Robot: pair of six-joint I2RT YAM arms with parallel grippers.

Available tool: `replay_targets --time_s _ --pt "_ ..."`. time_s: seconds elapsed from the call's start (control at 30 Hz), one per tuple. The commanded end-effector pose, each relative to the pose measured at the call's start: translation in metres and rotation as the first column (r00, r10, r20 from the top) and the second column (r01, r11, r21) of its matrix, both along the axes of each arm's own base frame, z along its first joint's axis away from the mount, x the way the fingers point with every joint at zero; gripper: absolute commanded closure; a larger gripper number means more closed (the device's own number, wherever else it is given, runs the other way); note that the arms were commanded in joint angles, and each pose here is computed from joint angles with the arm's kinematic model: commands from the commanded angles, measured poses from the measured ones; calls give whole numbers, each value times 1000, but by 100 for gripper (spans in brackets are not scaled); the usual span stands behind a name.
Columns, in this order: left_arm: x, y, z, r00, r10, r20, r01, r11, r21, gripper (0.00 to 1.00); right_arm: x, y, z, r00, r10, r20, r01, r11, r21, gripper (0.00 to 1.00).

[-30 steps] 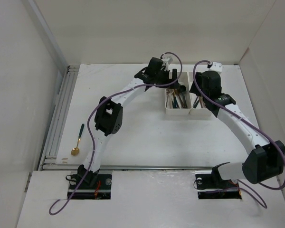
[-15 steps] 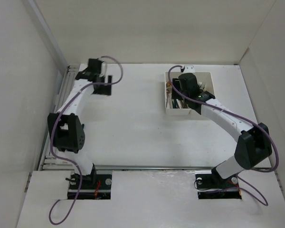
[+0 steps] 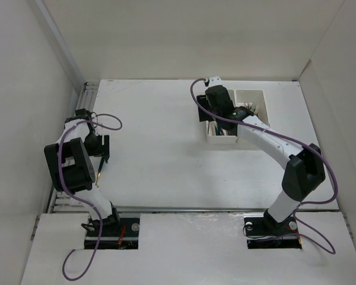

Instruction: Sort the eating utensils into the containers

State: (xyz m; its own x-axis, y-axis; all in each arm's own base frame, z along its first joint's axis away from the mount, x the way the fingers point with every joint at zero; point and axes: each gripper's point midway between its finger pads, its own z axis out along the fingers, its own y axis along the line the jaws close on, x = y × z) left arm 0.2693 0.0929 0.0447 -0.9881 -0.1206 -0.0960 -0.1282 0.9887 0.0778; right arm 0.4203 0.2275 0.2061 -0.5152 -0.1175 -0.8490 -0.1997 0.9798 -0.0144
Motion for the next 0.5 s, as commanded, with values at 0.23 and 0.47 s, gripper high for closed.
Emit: replay_targets --time_s 0.23,0.47 --pt "-12 0 -43 995 -28 -93 9 980 -201 46 11 -2 35 997 -17 74 18 1000 -19 35" --pt "23 -2 -42 994 -102 -49 88 968 -233 100 13 -12 42 994 -48 100 54 997 -50 35"
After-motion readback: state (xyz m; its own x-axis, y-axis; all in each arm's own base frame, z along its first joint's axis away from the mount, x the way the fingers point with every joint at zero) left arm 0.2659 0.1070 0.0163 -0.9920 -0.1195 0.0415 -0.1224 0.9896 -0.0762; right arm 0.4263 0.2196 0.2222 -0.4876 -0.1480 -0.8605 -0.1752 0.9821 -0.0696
